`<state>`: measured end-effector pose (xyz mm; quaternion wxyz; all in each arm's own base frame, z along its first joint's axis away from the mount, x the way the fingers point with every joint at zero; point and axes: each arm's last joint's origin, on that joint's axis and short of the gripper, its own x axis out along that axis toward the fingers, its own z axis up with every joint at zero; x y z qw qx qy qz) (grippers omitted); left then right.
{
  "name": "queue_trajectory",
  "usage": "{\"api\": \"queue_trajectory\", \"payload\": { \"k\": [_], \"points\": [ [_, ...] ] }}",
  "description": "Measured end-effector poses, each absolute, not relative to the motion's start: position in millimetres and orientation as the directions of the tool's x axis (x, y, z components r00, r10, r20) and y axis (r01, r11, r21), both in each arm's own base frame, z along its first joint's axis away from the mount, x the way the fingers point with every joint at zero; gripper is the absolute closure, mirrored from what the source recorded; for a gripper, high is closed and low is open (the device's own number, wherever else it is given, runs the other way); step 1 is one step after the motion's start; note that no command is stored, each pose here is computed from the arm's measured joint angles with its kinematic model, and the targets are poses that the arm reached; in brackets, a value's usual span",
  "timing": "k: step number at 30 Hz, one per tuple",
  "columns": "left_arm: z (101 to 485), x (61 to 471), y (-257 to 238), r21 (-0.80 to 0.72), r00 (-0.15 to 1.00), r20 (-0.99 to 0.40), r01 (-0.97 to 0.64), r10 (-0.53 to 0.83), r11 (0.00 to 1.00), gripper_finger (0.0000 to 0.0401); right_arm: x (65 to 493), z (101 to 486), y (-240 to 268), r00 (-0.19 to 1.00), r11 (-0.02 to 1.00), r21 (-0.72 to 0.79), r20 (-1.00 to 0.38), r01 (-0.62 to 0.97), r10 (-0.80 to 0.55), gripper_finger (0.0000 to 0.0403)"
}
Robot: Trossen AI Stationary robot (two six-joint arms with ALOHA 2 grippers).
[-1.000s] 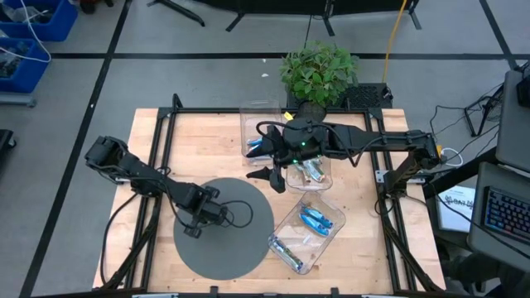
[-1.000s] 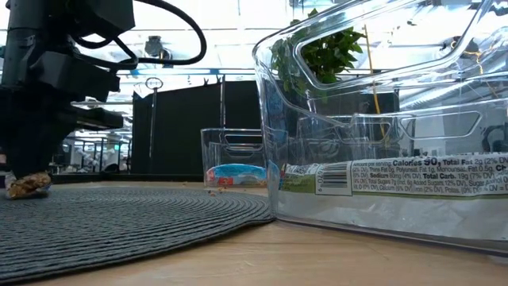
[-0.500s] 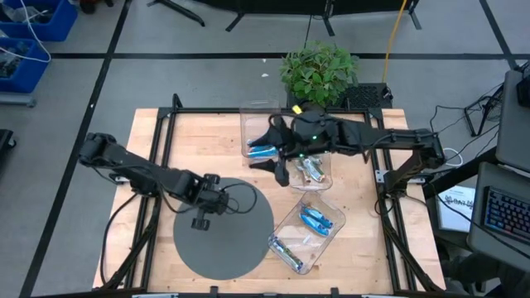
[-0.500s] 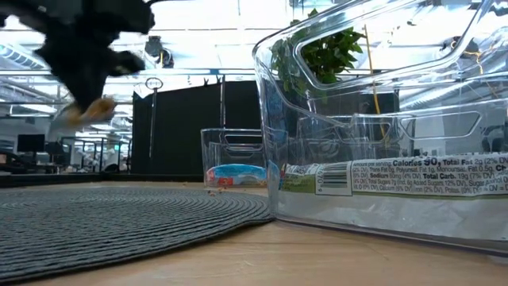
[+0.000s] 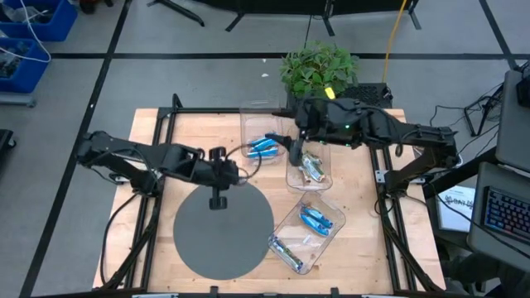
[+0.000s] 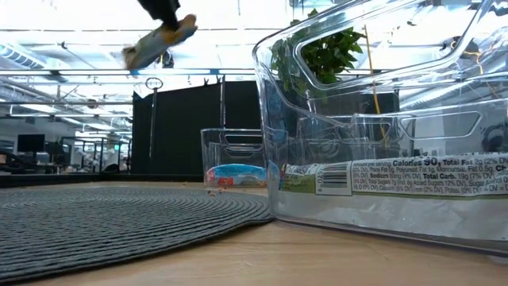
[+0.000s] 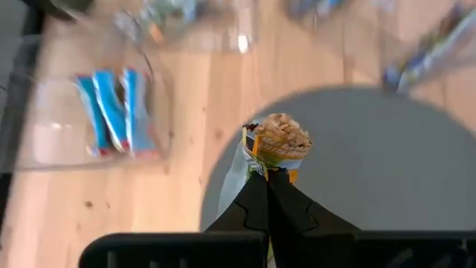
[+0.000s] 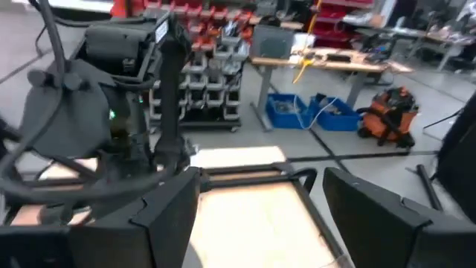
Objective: Pick and place Granola Bars by type
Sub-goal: Put the yellow granola bar into the middle transparent bin
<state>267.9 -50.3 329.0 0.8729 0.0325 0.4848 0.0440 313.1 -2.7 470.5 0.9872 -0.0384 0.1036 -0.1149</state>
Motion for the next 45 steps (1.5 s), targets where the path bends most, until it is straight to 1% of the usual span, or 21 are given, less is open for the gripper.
{"api": "queue_trajectory", "payload": {
  "k": [9,15,18,24,32,36,42,45],
  "points": [
    [391,274,-30,0.065,0.693,-0.707,-0.138,0.144,0.988,0.0401,300,481,-4,0.950,0.960,-0.106,-0.153,0.260,-0.274,0.0124],
    [427,280,-20,0.038,0.831,-0.534,-0.161,0.156,0.986,0.0401,300,481,-4,0.951,0.961,-0.109,-0.154,0.254,-0.269,0.0124],
    [439,284,-14,0.028,0.880,-0.446,-0.169,0.164,0.985,0.0401,300,481,-2,0.953,0.963,-0.108,-0.153,0.247,-0.262,0.0124],
    [453,289,3,0.001,0.926,-0.311,-0.225,0.214,0.974,0.0401,301,487,4,0.966,0.969,-0.092,-0.094,0.231,-0.240,0.0124],
    [474,294,17,-0.055,0.970,-0.098,-0.227,0.221,0.972,0.0401,308,487,11,0.976,0.975,-0.089,-0.057,0.204,-0.210,0.0124],
    [479,294,22,-0.075,0.979,-0.051,-0.203,0.199,0.976,0.0401,310,488,11,0.978,0.976,-0.087,-0.045,0.198,-0.203,0.0124],
    [480,294,20,-0.089,0.992,-0.036,-0.122,0.119,0.989,0.0401,311,487,11,0.978,0.974,-0.111,-0.051,0.196,-0.203,0.0124],
    [482,295,17,-0.090,0.997,-0.014,-0.082,0.082,0.993,0.0401,310,486,10,0.960,0.952,-0.160,-0.065,0.261,-0.274,0.0124]
  ]
}}
